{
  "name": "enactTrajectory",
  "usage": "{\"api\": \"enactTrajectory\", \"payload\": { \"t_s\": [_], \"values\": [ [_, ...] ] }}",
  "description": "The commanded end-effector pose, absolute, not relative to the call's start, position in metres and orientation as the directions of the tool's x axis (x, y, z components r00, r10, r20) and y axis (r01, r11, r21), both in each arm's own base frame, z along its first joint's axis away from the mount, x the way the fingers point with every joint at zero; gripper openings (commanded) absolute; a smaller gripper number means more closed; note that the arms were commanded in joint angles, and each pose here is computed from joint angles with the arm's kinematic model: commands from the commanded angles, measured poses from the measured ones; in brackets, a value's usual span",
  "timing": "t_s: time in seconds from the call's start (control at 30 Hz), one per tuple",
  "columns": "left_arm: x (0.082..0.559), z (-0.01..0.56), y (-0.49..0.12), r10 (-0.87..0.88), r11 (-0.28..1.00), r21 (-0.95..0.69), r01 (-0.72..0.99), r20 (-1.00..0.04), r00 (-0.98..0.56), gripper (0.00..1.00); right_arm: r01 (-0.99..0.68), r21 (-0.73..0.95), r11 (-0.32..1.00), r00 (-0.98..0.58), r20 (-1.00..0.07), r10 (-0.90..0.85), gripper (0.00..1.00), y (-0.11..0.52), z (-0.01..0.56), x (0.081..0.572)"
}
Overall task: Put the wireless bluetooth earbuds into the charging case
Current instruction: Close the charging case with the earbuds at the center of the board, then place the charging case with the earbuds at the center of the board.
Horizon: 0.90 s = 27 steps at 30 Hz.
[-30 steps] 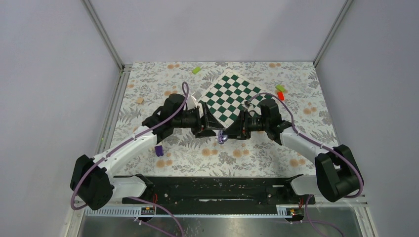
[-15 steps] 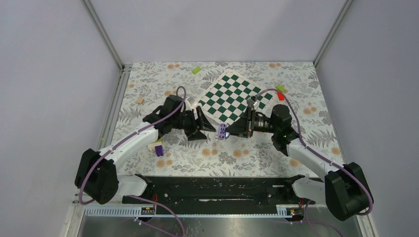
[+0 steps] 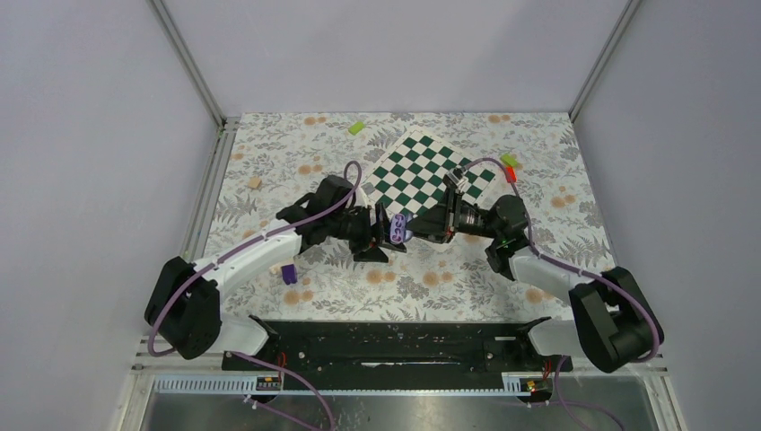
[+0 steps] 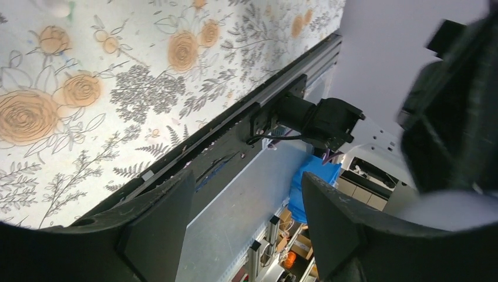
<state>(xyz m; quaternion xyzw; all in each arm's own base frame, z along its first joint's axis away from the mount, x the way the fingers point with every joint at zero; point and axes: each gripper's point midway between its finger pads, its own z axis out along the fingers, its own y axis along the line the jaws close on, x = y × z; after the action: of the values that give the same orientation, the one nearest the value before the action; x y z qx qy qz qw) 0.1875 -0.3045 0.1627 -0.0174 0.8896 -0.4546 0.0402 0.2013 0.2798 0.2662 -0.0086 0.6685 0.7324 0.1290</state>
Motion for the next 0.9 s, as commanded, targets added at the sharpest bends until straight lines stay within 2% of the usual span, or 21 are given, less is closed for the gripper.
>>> {"api": "enactTrajectory", "payload": {
  "t_s": [0.0,0.33,0.5,0.6,0.67,0.7,0.77,0.87],
  "values": [
    [0.191,0.212,-0.316,-0.057,0.445,-0.886,0.132,-0.175,-0.983,0.68,-0.205,0.967,-0.152,-0.971,-0.182,0.153,0.00,0.280,0.270,0.195],
    [0.201,0.237,-0.299,-0.156,0.426,-0.887,0.180,-0.267,-0.951,0.69,-0.082,0.995,-0.062,-0.986,-0.072,0.151,0.00,0.280,0.217,0.196],
    [0.208,0.220,-0.280,-0.168,0.526,-0.837,0.150,-0.275,-0.946,0.69,-0.084,0.996,-0.017,-0.978,-0.079,0.195,0.00,0.276,0.211,0.203],
    [0.217,0.210,-0.261,-0.197,0.618,-0.776,0.124,-0.305,-0.932,0.69,0.004,0.990,0.144,-0.968,-0.032,0.250,0.00,0.265,0.178,0.209],
    [0.223,0.203,-0.247,-0.211,0.688,-0.718,0.103,-0.333,-0.919,0.70,0.070,0.931,0.358,-0.949,-0.048,0.311,0.00,0.246,0.146,0.213],
    [0.226,0.201,-0.241,-0.214,0.721,-0.687,0.093,-0.348,-0.913,0.70,0.053,0.853,0.518,-0.930,-0.147,0.337,0.00,0.227,0.127,0.217],
    [0.231,0.195,-0.228,-0.220,0.779,-0.623,0.065,-0.369,-0.903,0.70,0.126,0.685,0.718,-0.899,-0.227,0.374,0.00,0.187,0.106,0.216],
    [0.234,0.189,-0.220,-0.222,0.810,-0.584,0.048,-0.382,-0.897,0.71,0.181,0.585,0.791,-0.861,-0.294,0.415,0.00,0.147,0.097,0.218]
  ]
}}
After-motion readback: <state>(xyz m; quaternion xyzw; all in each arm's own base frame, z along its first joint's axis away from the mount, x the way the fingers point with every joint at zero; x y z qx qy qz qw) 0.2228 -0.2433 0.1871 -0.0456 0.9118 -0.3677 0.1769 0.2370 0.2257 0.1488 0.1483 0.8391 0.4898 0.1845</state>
